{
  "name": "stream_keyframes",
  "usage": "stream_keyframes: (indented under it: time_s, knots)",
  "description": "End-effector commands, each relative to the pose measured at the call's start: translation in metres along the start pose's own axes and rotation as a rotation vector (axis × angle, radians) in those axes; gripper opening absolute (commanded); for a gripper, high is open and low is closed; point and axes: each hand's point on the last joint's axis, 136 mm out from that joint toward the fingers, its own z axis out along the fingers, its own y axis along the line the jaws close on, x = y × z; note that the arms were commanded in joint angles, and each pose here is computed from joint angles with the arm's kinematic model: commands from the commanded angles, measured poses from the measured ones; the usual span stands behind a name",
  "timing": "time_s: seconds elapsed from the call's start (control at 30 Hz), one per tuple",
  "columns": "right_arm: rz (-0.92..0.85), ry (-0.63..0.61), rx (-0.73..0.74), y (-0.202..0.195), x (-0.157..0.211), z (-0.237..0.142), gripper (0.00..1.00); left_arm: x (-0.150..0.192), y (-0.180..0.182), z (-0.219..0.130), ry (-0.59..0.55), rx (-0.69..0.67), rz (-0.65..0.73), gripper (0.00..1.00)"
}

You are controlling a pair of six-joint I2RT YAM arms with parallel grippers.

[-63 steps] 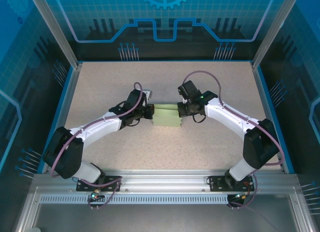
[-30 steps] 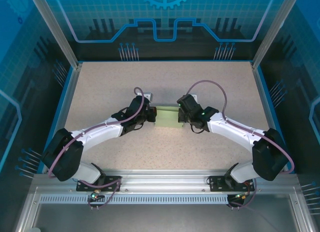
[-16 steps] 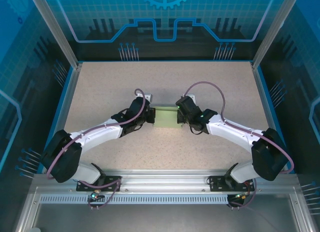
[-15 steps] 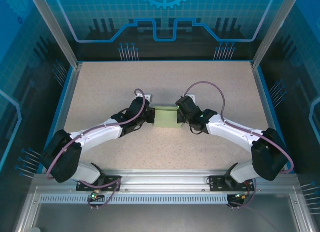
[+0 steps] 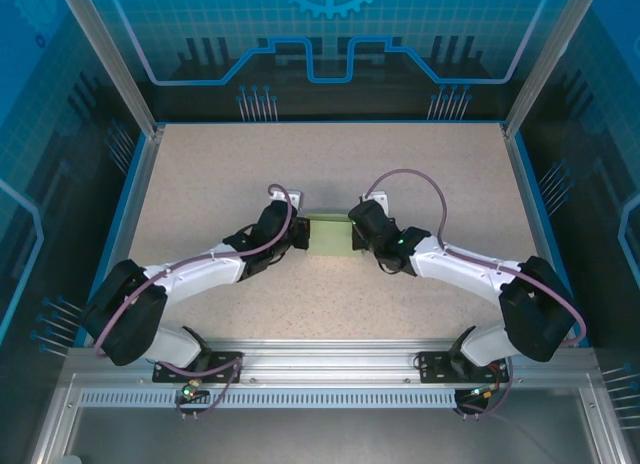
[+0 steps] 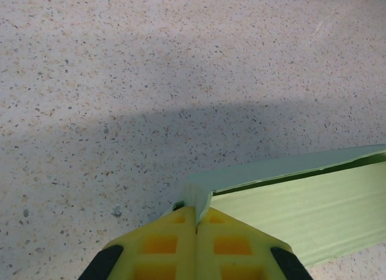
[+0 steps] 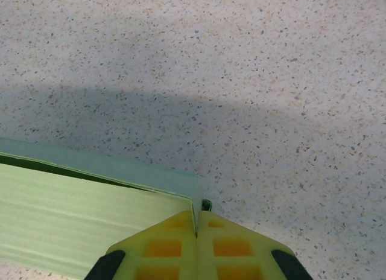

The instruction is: Fold the paper box

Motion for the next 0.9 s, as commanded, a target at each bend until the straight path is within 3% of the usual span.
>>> stream_keyframes:
  time_s: [0.0, 0.4, 0.7, 0.87]
  knots:
    - [-0.112, 0.106, 0.071, -0.014, 0.049, 0.009, 0.01, 0.048, 0.019, 0.007, 0.1, -0.079, 0.009, 0.0]
    - [-0.184, 0.023, 0.131, -0.018, 0.071, 0.009, 0.0, 0.053, 0.023, 0.003, 0.076, -0.081, 0.013, 0.03]
    - [-0.192, 0.033, 0.19, -0.021, 0.071, 0.008, 0.0, 0.04, 0.015, -0.009, 0.058, -0.051, 0.016, 0.23]
    - [-0.184, 0.032, 0.205, -0.023, 0.07, 0.006, 0.0, 0.034, 0.015, -0.018, 0.042, -0.047, 0.011, 0.39]
